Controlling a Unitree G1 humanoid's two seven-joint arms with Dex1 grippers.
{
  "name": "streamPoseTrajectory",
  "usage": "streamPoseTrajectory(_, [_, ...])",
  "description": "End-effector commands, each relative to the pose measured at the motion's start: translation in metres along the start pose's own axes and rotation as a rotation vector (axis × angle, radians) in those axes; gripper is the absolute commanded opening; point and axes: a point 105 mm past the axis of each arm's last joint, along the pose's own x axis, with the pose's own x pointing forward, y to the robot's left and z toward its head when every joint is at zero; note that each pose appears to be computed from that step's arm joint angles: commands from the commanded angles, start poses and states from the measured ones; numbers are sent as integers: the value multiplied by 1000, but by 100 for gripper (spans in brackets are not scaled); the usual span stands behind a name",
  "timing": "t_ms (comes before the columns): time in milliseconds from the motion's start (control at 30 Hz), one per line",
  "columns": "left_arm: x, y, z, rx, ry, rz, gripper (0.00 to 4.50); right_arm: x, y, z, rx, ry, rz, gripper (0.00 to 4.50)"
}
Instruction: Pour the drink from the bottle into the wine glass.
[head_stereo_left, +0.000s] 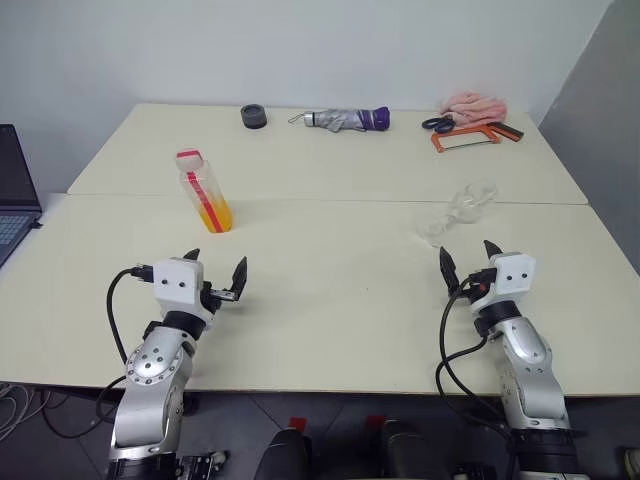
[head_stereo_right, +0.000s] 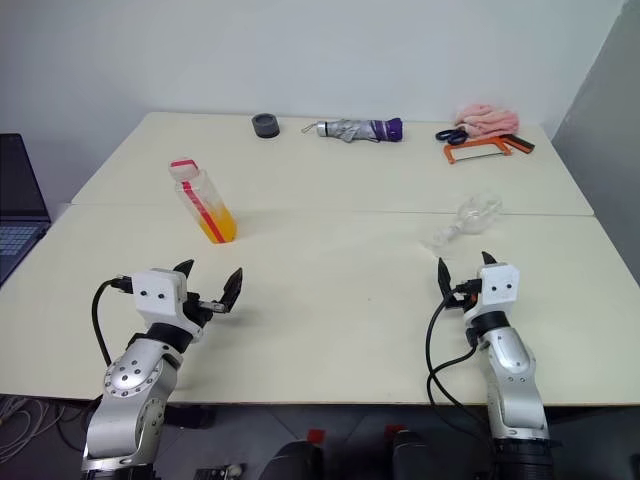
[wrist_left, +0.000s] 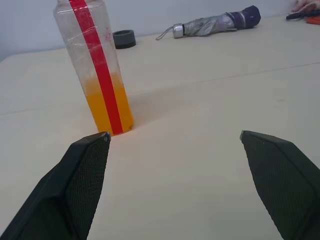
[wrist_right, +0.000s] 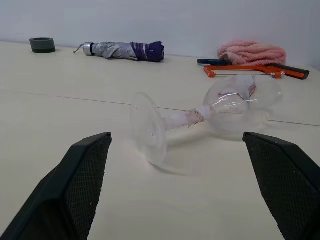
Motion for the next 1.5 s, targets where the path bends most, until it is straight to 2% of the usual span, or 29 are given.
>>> streamPoseTrajectory(33, [0,1,15,16,-64,-12,447,2,-2,10,-17,-34,-6,450])
streamPoseTrajectory(167, [0,-6,15,69,-65,-46,447,1,-2,8,-16,-26,-6,450])
streamPoseTrajectory(500, [-3,-20,22,75,-111,-139,447,-1,-5,3,-41,-9,-17,450])
streamPoseTrajectory(800, [-2,-21,27,66,-138,-172,447,-3,-6,3,-53,-11,-27,450])
streamPoseTrajectory(1000, [1,-14,28,26,-147,-143,447,-3,1,9,-67,-39,31,450])
streamPoseTrajectory(1133, [6,-2,26,62,-126,-62,447,-4,24,22,-30,-72,207,450])
streamPoseTrajectory(1200, [12,10,26,64,-112,36,447,-7,57,40,-11,-90,444,450])
streamPoseTrajectory(1267, [17,18,27,67,-109,103,447,-11,78,52,-8,-94,601,450])
streamPoseTrajectory(1500, [35,24,32,70,-83,192,447,-8,105,74,-9,-83,811,450])
